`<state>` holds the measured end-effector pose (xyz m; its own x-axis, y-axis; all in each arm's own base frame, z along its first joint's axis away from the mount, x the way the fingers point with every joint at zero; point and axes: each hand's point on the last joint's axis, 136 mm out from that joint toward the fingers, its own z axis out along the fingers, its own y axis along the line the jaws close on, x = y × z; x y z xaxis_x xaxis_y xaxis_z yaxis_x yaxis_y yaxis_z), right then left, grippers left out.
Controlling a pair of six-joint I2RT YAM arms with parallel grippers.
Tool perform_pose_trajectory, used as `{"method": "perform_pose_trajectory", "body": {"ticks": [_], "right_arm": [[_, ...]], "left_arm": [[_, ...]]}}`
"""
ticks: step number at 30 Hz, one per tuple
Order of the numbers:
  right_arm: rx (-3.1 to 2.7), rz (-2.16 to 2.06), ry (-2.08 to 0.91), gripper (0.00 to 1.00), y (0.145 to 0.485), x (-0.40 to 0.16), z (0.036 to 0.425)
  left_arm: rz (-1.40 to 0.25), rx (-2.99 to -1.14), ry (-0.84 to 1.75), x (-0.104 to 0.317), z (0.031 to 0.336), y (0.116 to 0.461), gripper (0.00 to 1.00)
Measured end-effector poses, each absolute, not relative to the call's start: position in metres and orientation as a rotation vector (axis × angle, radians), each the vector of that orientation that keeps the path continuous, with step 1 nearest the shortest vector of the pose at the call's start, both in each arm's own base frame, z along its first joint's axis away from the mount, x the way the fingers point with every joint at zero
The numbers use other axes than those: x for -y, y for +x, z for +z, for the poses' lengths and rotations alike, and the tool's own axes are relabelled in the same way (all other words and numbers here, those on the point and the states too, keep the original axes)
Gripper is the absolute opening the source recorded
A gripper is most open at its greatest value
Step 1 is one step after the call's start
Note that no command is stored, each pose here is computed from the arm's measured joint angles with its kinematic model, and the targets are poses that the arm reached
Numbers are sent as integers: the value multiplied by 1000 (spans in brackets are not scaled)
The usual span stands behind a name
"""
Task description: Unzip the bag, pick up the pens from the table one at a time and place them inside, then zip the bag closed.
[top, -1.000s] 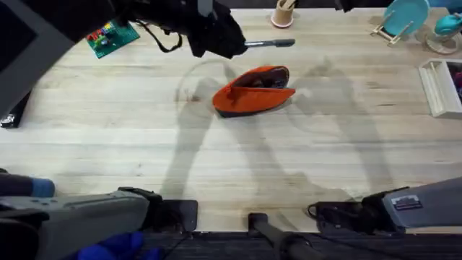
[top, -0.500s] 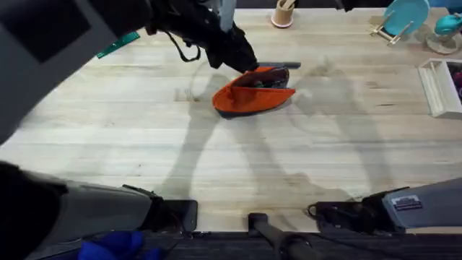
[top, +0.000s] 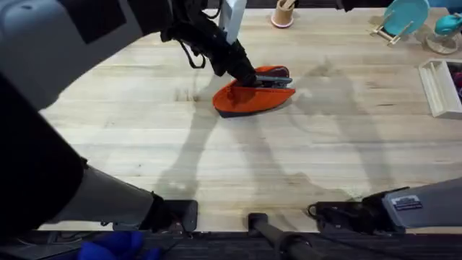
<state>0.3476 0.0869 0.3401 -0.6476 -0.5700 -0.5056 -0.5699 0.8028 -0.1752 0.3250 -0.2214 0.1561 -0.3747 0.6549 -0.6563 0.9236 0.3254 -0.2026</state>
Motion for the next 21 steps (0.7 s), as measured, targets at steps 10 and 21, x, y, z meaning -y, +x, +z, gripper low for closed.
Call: {"method": "perform_pose_trajectory", "body": {"ticks": [10,21], "right_arm": [[-2437,1,-837,997,348,-87,340],[-2439,2,-833,998,348,-87,340]], "left_arm": [[-776,-2215,1394,218,132,327,41],[-807,-2271,1398,218,110,328,41]]}}
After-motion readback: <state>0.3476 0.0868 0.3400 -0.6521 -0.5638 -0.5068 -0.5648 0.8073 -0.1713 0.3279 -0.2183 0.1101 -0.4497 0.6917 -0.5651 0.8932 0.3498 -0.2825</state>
